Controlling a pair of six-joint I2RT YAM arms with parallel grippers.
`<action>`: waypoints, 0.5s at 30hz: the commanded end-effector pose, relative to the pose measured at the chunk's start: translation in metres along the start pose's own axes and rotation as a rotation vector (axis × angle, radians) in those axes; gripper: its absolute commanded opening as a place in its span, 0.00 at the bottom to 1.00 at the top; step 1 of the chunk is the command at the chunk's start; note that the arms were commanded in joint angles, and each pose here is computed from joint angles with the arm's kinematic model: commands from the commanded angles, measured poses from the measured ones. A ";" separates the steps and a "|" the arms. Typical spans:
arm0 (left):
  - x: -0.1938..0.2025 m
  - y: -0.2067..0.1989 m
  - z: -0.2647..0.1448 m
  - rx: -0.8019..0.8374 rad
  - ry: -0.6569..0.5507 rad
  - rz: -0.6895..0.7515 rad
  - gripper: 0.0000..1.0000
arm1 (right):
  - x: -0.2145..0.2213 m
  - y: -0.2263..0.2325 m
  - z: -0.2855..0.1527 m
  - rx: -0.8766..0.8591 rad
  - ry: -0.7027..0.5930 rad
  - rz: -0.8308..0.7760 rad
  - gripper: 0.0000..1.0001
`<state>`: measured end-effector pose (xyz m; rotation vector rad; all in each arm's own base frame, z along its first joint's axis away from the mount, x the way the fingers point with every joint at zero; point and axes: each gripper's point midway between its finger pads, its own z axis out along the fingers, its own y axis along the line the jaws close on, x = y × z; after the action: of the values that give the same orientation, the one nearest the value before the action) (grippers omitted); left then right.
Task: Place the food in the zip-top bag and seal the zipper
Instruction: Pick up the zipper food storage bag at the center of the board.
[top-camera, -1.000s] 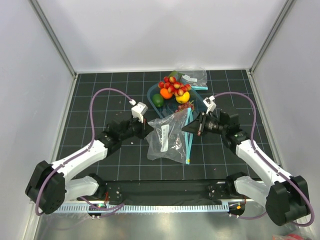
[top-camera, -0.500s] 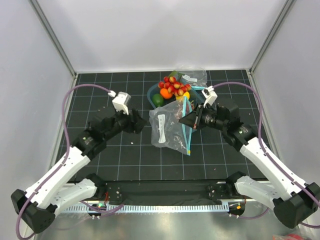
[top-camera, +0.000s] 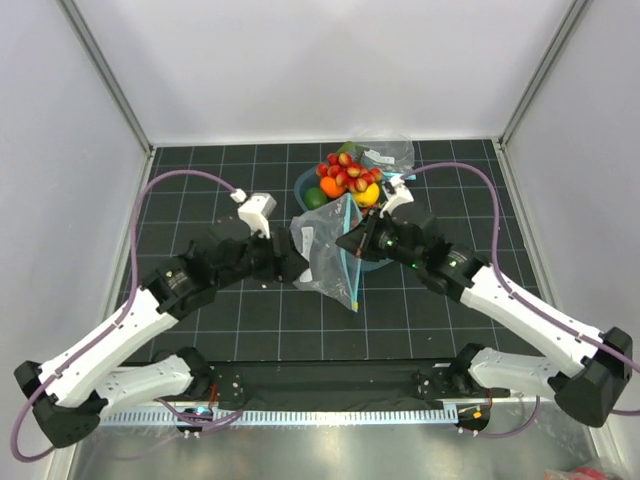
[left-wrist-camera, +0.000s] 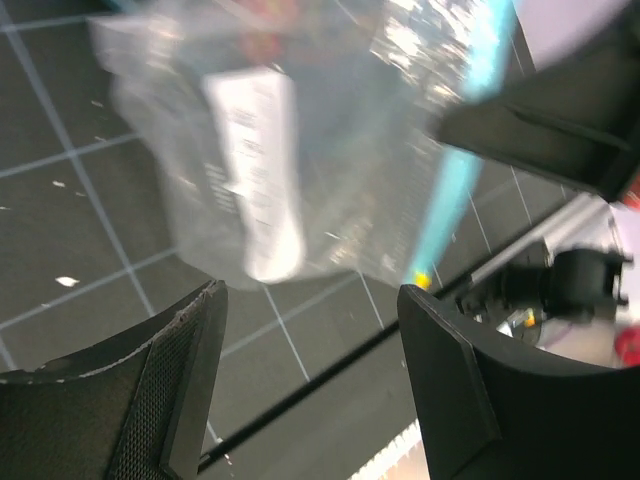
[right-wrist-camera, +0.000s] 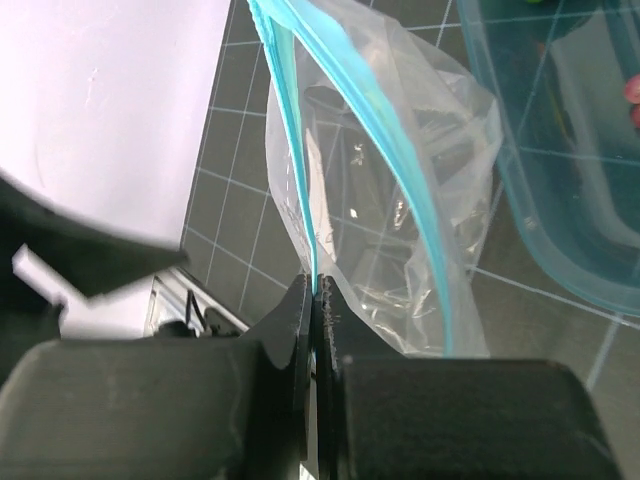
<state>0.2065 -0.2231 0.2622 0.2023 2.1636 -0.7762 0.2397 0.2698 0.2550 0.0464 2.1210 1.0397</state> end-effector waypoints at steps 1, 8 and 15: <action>-0.002 -0.022 -0.008 0.023 -0.036 0.035 0.72 | -0.033 0.022 0.008 0.039 -0.158 0.059 0.01; 0.004 -0.041 0.000 0.021 -0.062 0.092 0.66 | -0.038 0.043 0.015 0.088 -0.228 0.112 0.01; 0.002 -0.053 0.012 0.011 -0.096 0.153 0.66 | -0.033 0.070 0.016 0.066 -0.220 0.089 0.01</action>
<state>0.1805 -0.2647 0.2509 0.3531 2.1354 -0.6948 0.2464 0.3153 0.2864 0.2086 2.0544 0.9541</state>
